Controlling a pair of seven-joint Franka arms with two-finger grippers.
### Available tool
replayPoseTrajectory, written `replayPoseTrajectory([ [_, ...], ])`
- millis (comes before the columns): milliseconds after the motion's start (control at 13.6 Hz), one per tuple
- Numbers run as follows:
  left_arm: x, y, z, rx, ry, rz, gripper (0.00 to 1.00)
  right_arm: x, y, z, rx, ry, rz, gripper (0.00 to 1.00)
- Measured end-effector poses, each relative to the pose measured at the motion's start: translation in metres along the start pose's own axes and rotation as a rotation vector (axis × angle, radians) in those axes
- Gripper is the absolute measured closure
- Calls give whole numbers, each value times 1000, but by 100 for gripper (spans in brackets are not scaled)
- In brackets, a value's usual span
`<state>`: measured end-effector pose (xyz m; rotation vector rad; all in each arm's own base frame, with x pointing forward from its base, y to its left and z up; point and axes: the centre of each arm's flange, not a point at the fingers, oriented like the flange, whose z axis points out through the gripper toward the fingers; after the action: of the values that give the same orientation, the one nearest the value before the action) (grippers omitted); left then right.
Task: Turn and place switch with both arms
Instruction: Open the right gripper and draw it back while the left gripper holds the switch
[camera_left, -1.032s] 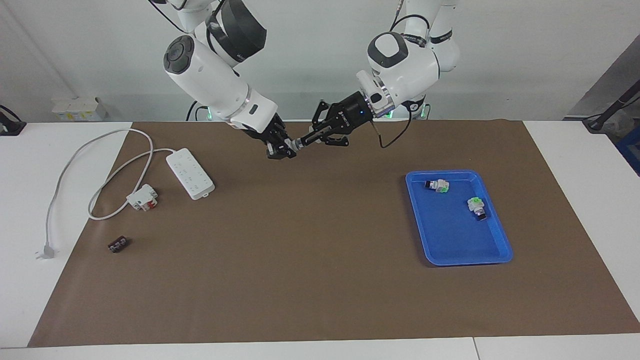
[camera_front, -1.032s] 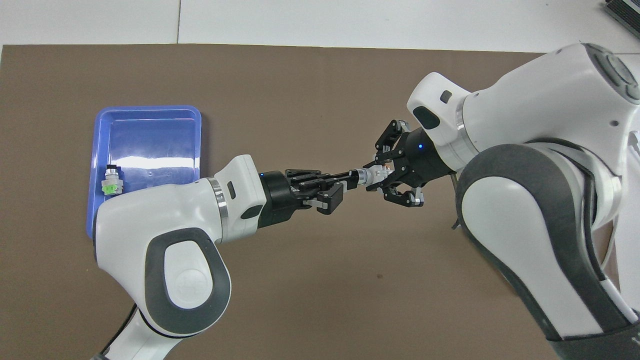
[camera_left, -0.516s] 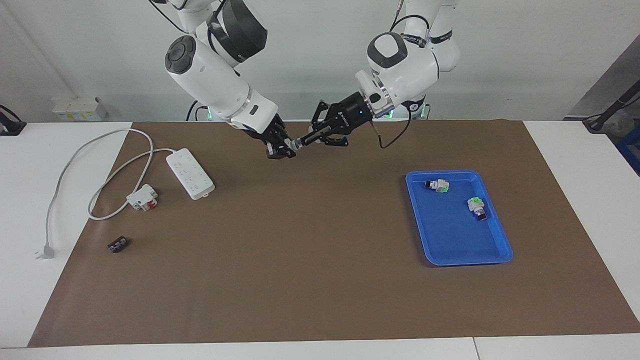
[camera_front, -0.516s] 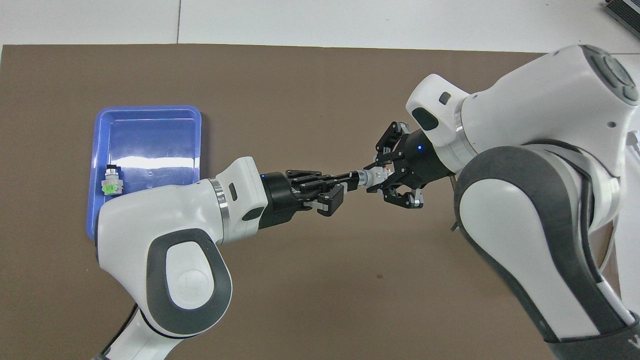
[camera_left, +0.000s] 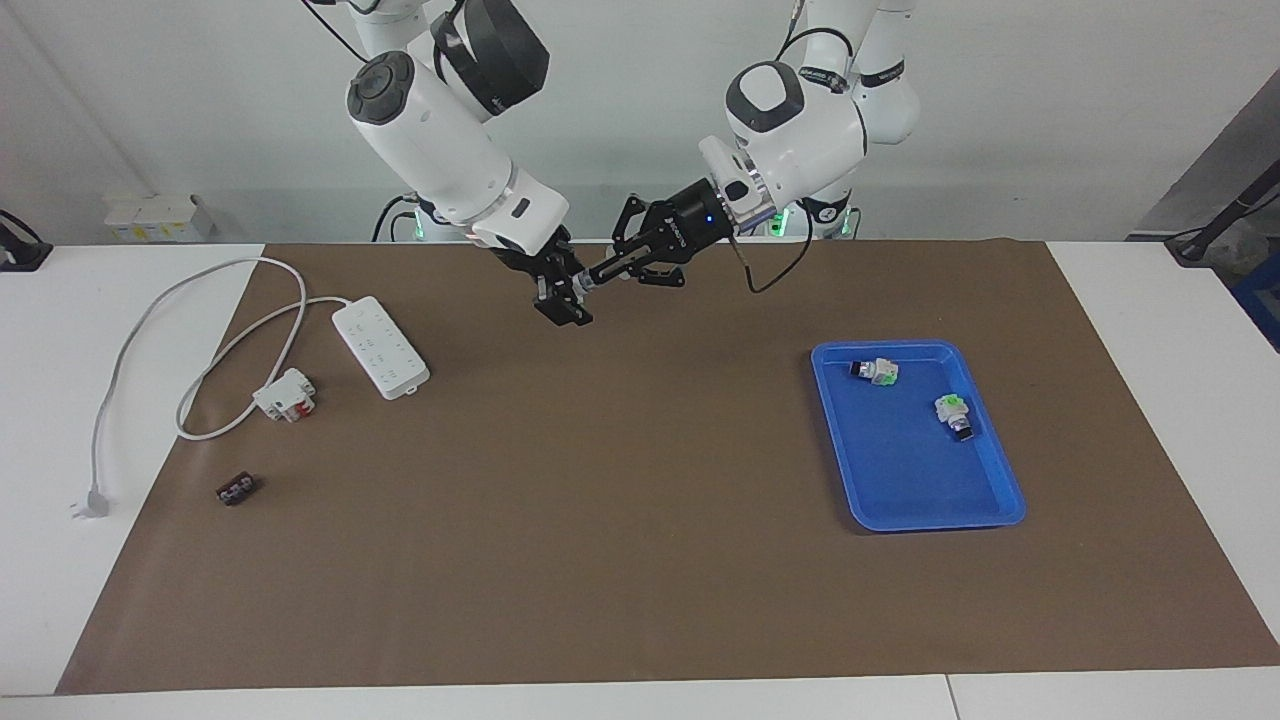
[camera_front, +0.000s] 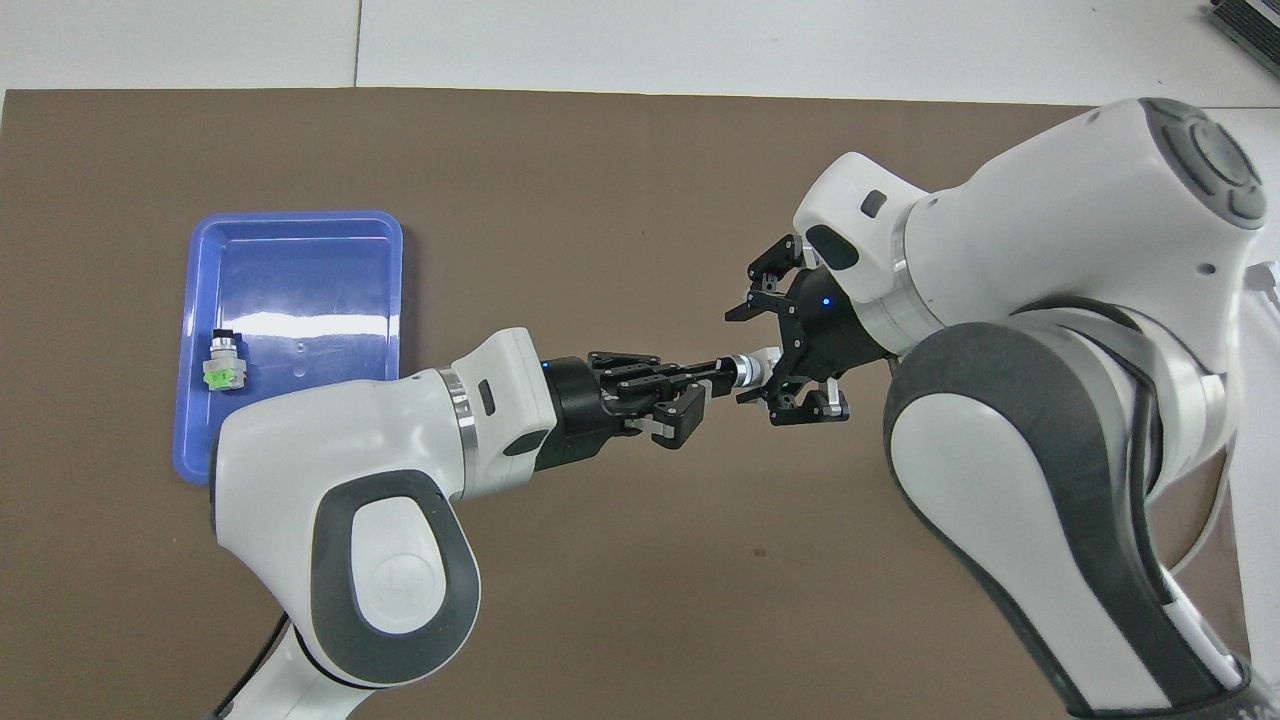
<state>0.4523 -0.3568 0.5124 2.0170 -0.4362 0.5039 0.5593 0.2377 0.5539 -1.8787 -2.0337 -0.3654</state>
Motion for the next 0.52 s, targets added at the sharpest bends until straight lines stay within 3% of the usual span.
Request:
replayPoseTrajectory([
  [74,0,0,0,1,0,-1,90,0,0,0,-3,-7,-2,0],
  [516,-9,-23,-3,36,-4,-57,90,-4,1,-3,-8,-11,15,0],
])
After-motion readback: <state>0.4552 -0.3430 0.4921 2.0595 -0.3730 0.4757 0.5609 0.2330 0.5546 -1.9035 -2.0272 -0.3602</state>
